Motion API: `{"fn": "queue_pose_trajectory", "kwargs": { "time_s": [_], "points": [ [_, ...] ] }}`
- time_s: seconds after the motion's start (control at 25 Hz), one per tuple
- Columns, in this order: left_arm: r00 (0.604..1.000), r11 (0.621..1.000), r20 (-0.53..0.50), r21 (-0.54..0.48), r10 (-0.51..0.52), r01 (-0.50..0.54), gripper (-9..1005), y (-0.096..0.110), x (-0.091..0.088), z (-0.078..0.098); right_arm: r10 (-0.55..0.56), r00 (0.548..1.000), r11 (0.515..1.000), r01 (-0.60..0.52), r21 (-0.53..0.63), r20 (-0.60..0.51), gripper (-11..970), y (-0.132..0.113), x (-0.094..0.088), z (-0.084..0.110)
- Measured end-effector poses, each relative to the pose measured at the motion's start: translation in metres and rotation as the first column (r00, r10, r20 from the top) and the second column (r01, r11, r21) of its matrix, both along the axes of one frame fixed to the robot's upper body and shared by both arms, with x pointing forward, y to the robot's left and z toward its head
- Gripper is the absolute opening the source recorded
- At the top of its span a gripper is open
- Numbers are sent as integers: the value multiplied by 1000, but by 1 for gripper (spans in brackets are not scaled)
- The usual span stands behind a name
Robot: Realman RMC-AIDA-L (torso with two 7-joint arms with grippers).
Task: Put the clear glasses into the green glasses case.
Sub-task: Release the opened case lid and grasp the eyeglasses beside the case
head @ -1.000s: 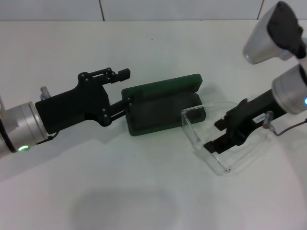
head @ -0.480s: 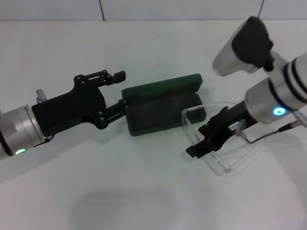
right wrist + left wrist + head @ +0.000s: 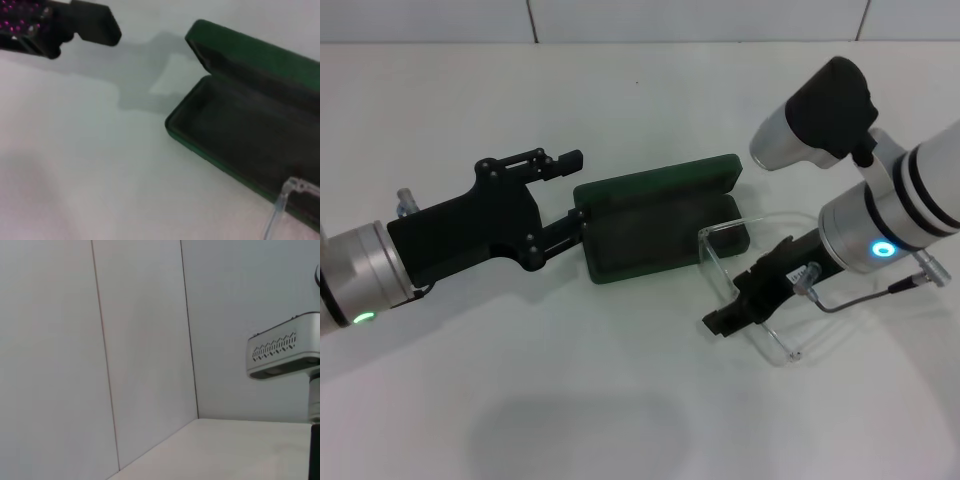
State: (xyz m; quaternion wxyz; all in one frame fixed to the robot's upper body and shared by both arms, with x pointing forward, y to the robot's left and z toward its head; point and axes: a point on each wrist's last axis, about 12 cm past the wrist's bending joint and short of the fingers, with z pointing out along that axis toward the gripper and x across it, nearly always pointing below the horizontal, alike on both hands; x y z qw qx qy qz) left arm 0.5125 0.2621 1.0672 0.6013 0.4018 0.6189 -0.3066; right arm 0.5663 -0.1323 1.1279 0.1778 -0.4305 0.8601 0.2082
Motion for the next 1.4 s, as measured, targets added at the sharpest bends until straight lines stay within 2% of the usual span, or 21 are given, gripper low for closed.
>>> {"fn": "queue_pose_trajectory", "kwargs": {
  "time_s": [0.56,1.0,1.2,1.4],
  "points": [
    [999,999,8,13,-32,32,530,-7,5,3,-36,999,999,37,19,-36,694,-7,-7,-7],
    [999,999,14,15,-39,39,530,-9,7,5,-41,999,999,42,29,-20,597,-6,-4,-5],
    [999,999,13,18,-37,37,531,-8,8,4,-42,999,999,43,30,-16,493,-7,-3,-5],
    [1000,999,9,29,-18,18,531,-8,9,3,-46,999,999,46,25,-17,495,-8,-3,-6]
  ]
}}
